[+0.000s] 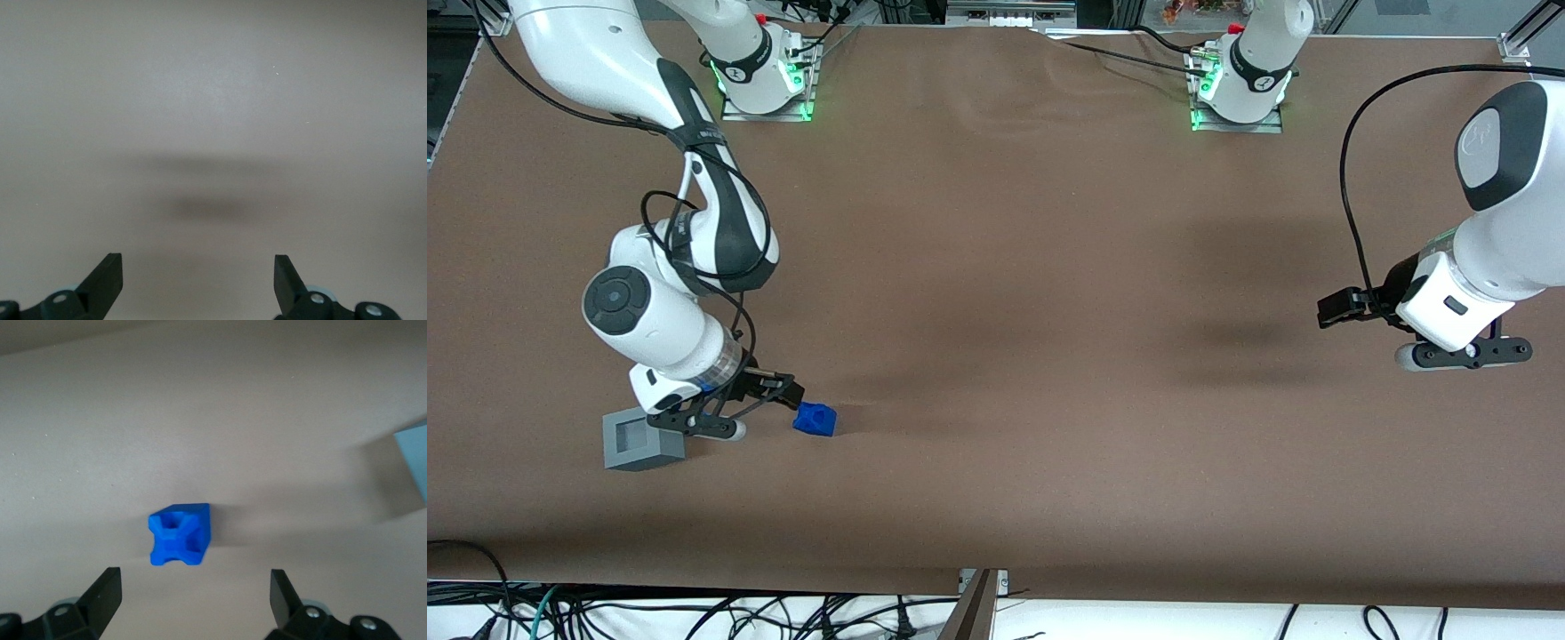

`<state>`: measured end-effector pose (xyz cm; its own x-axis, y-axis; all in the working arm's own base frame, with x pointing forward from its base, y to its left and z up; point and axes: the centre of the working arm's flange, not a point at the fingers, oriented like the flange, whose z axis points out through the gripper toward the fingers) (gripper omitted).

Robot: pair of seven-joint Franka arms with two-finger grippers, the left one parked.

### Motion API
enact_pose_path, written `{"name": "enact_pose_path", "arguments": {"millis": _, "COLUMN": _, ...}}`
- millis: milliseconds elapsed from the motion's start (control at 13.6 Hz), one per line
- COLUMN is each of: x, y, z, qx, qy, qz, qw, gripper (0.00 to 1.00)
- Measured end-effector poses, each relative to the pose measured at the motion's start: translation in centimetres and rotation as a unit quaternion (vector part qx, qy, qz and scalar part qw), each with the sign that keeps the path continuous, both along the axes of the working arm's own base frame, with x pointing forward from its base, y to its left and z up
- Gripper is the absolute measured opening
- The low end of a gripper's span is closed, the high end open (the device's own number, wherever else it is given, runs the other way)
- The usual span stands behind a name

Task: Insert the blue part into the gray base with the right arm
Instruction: 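Move the open right gripper over the blue part and lower it, then close the right gripper on the blue part and lift it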

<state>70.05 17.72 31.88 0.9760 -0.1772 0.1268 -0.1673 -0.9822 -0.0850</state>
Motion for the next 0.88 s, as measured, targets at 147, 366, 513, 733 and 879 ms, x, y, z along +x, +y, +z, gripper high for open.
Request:
{"name": "enact_pose_path", "arguments": {"millis": 147, "x": 0.1, "y": 1.3, "z": -1.4, "qx": 0.004, "qy": -0.005, "qz": -0.007, "qw": 1.0000, "gripper": 0.99}}
{"name": "enact_pose_path", "arguments": {"millis": 366, "x": 0.0, "y": 1.8, "z": -3.7, "qx": 0.002, "qy": 0.003, "qz": -0.007, "qw": 1.0000, "gripper": 0.99}}
{"name": "enact_pose_path", "arguments": {"millis": 513, "x": 0.2, "y": 1.8, "z": -5.0, "qx": 0.002, "qy": 0.002, "qz": -0.007, "qw": 1.0000, "gripper": 0.99}}
{"name": "enact_pose_path", "arguments": {"millis": 733, "x": 0.3, "y": 1.7, "z": -6.8, "qx": 0.002, "qy": 0.000, "qz": -0.008, "qw": 1.0000, "gripper": 0.99}}
{"name": "enact_pose_path", "arguments": {"millis": 879, "x": 0.3, "y": 1.8, "z": -7.6, "qx": 0.003, "qy": -0.002, "qz": -0.008, "qw": 1.0000, "gripper": 0.99}}
